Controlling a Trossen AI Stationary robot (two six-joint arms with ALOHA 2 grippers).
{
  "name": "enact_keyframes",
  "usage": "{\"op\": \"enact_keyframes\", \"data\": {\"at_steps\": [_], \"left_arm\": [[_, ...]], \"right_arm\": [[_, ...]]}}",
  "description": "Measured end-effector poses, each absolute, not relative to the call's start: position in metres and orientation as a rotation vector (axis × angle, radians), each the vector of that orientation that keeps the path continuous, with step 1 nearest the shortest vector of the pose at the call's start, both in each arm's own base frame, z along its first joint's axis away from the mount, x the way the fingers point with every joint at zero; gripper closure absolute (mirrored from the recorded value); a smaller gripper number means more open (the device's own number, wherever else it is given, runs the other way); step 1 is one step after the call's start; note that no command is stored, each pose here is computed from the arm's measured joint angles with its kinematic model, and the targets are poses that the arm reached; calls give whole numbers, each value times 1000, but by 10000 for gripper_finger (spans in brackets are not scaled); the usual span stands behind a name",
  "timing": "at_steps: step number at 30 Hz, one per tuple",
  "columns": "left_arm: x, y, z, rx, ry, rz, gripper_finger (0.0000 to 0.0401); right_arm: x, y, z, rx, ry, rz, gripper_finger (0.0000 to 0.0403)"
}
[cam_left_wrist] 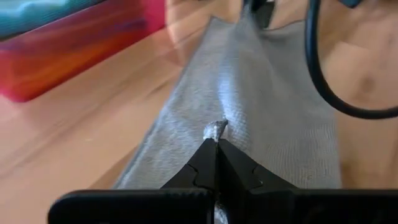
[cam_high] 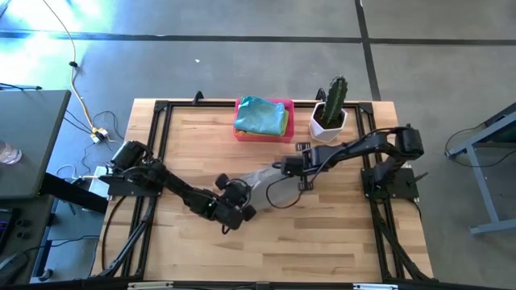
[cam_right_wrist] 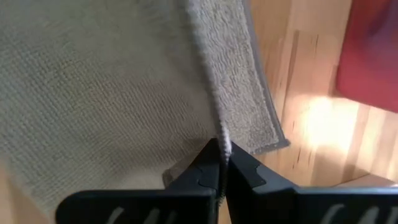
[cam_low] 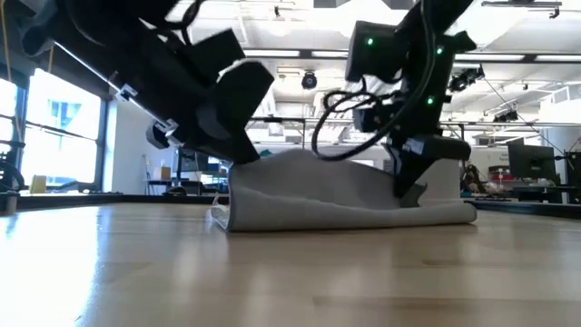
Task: Fold microfiber towels
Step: Fold the gray microfiber cloth on the table
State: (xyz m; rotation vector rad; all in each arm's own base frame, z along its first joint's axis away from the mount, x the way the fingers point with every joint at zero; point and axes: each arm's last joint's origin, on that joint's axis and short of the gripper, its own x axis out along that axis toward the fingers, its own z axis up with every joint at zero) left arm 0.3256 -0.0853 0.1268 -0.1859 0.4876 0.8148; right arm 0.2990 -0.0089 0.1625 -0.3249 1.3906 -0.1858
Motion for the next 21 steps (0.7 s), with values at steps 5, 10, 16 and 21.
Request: {"op": "enact_keyframes", "data": {"at_steps": [5, 10, 16, 21], "left_arm": [[324, -75, 124, -211, 512, 861, 401], [324, -72, 123, -230, 529, 859, 401], [323, -75, 123, -220, 532, 861, 401], [322, -68, 123, -192, 524, 905, 401]], "right_arm": [[300, -19, 158, -327, 1412, -193, 402], [303, -25, 158, -360, 1383, -181, 402], [308, -29, 159, -335, 1339, -107, 398], [307, -32, 159, -347, 1342, -131, 348]]}}
